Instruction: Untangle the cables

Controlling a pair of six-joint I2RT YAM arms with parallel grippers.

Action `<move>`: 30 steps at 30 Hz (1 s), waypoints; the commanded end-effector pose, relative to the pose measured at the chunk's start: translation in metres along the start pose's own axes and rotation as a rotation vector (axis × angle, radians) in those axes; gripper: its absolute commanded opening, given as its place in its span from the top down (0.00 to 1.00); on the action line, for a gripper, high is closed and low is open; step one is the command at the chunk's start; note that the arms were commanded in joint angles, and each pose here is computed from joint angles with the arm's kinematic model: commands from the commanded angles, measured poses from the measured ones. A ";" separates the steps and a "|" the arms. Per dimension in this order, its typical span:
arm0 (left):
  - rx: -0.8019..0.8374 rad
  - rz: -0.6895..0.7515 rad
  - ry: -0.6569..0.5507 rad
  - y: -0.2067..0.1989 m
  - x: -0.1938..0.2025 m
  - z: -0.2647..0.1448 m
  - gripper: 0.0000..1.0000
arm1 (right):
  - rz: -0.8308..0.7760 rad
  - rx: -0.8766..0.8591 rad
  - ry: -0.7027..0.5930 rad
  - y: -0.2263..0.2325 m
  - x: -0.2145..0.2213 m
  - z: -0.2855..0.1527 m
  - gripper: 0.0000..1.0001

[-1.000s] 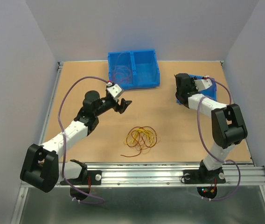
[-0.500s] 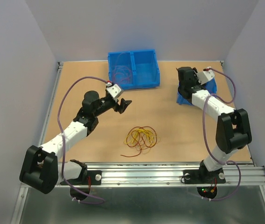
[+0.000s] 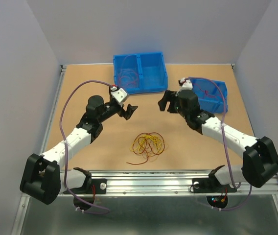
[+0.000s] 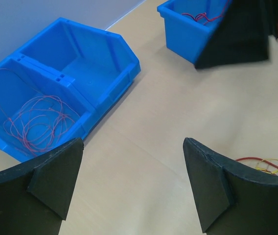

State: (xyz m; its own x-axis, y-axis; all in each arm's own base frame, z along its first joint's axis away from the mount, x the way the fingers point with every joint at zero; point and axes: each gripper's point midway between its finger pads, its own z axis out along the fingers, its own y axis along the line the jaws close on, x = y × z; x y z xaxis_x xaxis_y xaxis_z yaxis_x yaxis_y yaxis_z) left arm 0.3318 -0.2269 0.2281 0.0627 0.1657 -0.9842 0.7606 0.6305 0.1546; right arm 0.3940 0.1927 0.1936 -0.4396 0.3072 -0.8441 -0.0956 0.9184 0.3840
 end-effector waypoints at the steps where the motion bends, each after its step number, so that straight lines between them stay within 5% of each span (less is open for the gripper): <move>1: -0.032 0.052 -0.057 0.006 -0.019 -0.008 0.03 | -0.131 -0.144 0.086 0.022 0.055 -0.041 0.22; 9: 0.271 0.128 -0.039 -0.046 -0.006 -0.007 0.01 | -0.160 -0.211 0.227 0.006 0.144 -0.102 0.33; 25: 0.299 0.165 0.002 -0.057 0.008 0.003 0.01 | -0.272 -0.164 0.366 0.012 0.195 -0.108 0.39; 27: 0.299 0.164 0.007 -0.057 0.010 0.003 0.01 | -0.283 -0.150 0.374 0.010 0.198 -0.107 0.45; 30: 0.298 0.168 0.005 -0.058 0.008 0.003 0.02 | -0.282 -0.159 0.366 0.012 0.196 -0.108 0.69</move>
State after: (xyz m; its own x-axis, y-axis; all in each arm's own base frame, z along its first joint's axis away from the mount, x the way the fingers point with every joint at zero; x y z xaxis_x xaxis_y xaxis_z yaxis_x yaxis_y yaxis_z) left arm 0.2903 -0.2592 0.1947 0.1407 0.2751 -0.9511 0.9008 0.3630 0.2382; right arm 0.1932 0.2224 0.0411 -0.7116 -0.1362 -0.6893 -0.3807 0.8993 0.2152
